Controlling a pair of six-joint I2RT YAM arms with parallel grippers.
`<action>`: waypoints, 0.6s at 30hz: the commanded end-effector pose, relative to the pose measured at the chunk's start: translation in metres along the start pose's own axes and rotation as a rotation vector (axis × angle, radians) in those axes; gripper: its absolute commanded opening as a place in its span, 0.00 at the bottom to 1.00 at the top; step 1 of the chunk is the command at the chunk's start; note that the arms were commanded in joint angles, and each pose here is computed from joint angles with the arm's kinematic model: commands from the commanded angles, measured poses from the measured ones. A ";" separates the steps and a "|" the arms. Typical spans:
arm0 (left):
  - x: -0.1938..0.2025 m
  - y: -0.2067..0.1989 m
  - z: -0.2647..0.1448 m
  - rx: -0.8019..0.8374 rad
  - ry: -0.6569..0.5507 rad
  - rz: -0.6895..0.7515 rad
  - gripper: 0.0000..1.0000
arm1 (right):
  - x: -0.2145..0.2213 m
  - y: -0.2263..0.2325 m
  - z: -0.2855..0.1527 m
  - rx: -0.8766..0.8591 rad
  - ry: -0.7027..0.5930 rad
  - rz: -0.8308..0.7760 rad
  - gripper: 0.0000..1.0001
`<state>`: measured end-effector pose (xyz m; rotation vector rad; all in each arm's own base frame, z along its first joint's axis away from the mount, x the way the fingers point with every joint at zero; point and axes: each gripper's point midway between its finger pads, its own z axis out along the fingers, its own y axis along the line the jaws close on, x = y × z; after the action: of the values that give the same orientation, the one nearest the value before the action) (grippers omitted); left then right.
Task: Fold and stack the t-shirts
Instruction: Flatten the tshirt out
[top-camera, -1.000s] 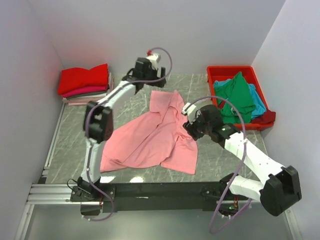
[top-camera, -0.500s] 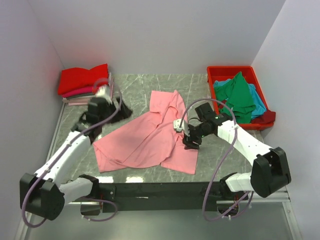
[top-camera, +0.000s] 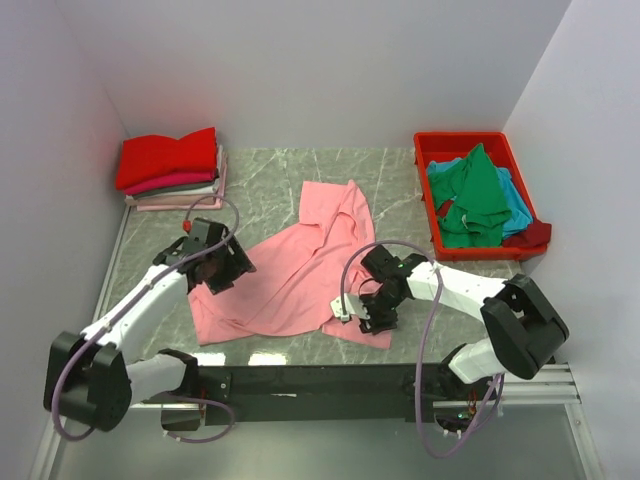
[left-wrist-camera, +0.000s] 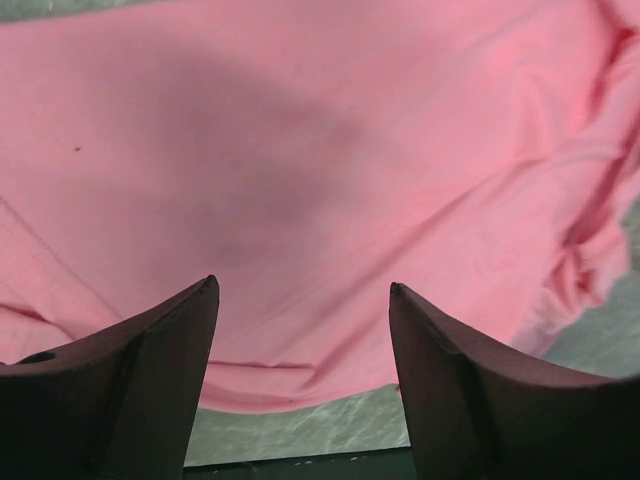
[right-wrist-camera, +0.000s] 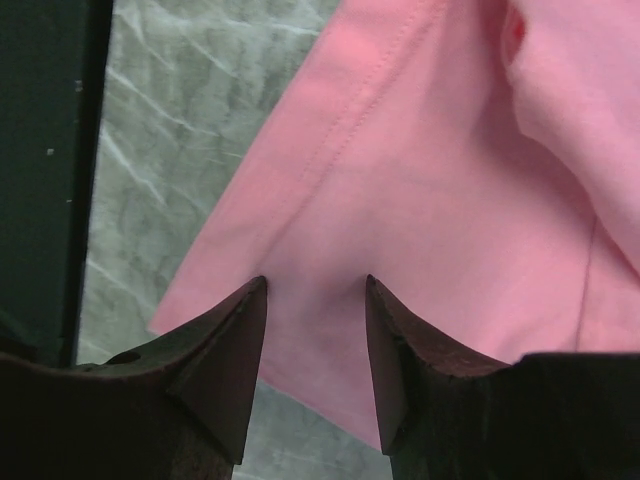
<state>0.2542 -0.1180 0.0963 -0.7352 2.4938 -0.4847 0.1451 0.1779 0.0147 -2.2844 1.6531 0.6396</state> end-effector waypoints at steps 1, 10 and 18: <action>0.021 0.014 0.008 -0.070 0.090 0.043 0.73 | -0.004 -0.019 -0.002 0.067 0.000 -0.032 0.51; 0.055 -0.004 0.016 -0.172 0.175 0.399 0.65 | 0.004 -0.021 0.003 0.065 0.034 -0.004 0.49; 0.058 -0.001 0.022 -0.207 0.146 0.464 0.63 | 0.012 -0.025 0.008 0.035 0.081 0.017 0.46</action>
<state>0.2192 -0.1628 0.0514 -0.2060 2.8123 -0.1390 0.1669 0.1859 0.0113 -2.2629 1.6569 0.5616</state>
